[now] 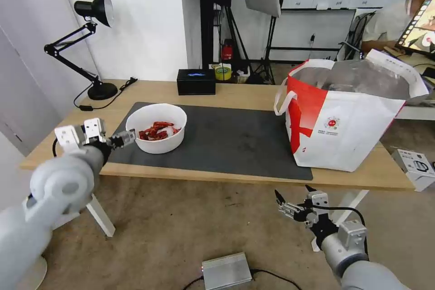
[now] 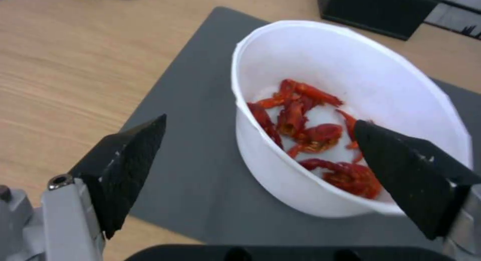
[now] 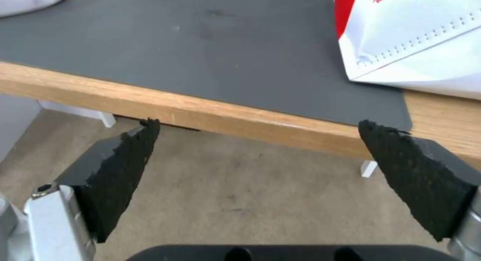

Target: Pick up the trash from the table and place it into the takeout bag.

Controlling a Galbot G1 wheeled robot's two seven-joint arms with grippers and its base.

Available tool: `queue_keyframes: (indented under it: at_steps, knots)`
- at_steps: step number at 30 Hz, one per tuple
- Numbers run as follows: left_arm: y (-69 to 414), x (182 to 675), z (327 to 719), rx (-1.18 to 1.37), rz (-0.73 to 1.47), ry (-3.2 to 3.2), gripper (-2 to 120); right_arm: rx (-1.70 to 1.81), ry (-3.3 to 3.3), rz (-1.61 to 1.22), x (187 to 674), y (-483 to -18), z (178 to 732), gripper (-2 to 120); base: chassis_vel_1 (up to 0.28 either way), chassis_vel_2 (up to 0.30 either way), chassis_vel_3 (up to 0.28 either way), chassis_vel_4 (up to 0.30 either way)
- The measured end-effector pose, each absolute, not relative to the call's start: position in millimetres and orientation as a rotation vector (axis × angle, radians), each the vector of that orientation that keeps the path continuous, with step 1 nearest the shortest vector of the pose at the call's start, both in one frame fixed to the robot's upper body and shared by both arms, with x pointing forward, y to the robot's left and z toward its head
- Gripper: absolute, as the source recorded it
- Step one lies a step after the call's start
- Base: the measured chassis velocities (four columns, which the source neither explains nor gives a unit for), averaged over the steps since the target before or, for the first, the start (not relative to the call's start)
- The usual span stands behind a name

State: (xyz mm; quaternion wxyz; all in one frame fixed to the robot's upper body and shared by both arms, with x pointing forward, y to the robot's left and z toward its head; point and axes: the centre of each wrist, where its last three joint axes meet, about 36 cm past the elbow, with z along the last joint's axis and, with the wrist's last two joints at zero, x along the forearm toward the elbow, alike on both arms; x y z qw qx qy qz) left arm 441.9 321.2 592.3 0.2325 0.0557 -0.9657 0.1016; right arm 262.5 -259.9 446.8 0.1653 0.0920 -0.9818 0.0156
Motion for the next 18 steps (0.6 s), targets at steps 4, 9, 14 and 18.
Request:
queue_keyframes:
  at_steps: [4, 9, 14, 18]
  knots:
    - [326, 466, 597, 0.14, 0.292, -2.62, 100, 0.262, -2.797, 0.044, 263, -260, 447, 100, 0.0, 0.0, 0.0, 0.0]
    - [328, 497, 604, 0.124, 0.311, -2.582, 100, 0.262, -2.797, 0.044, 263, -260, 447, 100, 0.0, 0.0, 0.0, 0.0]
    - [328, 519, 595, 0.149, 0.277, -2.549, 100, 0.262, -2.797, 0.044, 263, -260, 447, 100, 0.0, 0.0, 0.0, 0.0]
    - [329, 531, 582, 0.179, 0.247, -2.525, 100, 0.262, -2.797, 0.044, 263, -260, 447, 100, 0.0, 0.0, 0.0, 0.0]
